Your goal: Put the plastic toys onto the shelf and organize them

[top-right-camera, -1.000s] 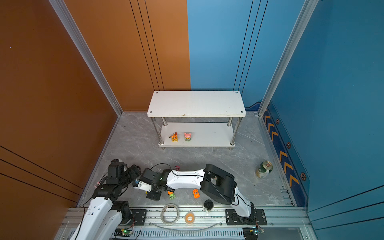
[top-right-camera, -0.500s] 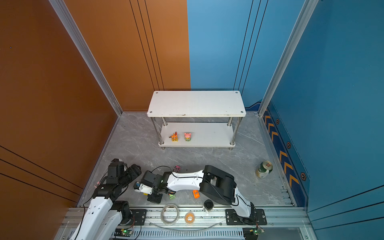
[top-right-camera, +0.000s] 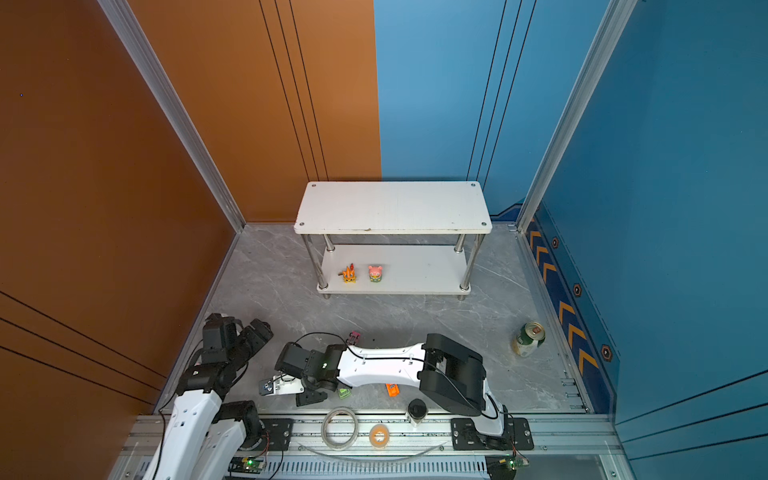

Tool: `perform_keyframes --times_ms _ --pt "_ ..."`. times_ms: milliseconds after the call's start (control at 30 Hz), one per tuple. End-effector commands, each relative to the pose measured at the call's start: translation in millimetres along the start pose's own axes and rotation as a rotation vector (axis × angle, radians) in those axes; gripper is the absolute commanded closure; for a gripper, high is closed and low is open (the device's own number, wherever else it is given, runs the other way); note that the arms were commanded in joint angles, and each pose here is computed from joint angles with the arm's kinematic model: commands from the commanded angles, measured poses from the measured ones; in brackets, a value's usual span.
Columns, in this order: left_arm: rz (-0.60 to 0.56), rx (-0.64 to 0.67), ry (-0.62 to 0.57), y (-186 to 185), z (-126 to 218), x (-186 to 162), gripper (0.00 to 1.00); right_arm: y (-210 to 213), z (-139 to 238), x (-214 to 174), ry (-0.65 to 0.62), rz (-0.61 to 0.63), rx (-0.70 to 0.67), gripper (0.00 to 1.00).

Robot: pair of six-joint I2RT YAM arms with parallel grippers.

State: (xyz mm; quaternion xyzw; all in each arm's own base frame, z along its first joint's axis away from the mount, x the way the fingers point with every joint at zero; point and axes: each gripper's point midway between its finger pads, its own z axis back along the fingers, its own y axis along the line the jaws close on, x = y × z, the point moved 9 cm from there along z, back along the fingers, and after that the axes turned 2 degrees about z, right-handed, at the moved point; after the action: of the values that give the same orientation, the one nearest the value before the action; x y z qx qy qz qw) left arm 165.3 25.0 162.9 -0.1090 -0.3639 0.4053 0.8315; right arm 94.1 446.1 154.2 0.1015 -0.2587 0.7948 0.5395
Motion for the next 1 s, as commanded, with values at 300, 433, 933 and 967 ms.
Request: perform_keyframes --times_ms 300,433,933,967 --pt "0.071 -0.026 0.011 0.3 1.5 8.1 0.08 0.3 -42.2 6.5 0.068 0.182 0.055 0.45" --pt "0.071 -0.03 0.021 0.8 -0.4 6.4 0.07 -1.8 -50.4 7.7 0.076 0.197 0.05 0.42" --pt "0.072 -0.038 0.035 3.1 -5.6 2.4 0.08 -23.1 -52.7 13.3 0.012 0.099 0.119 0.31" --pt "0.071 -0.04 0.035 2.7 -5.6 2.6 0.07 -23.8 -53.8 11.8 0.01 0.083 0.134 0.3"
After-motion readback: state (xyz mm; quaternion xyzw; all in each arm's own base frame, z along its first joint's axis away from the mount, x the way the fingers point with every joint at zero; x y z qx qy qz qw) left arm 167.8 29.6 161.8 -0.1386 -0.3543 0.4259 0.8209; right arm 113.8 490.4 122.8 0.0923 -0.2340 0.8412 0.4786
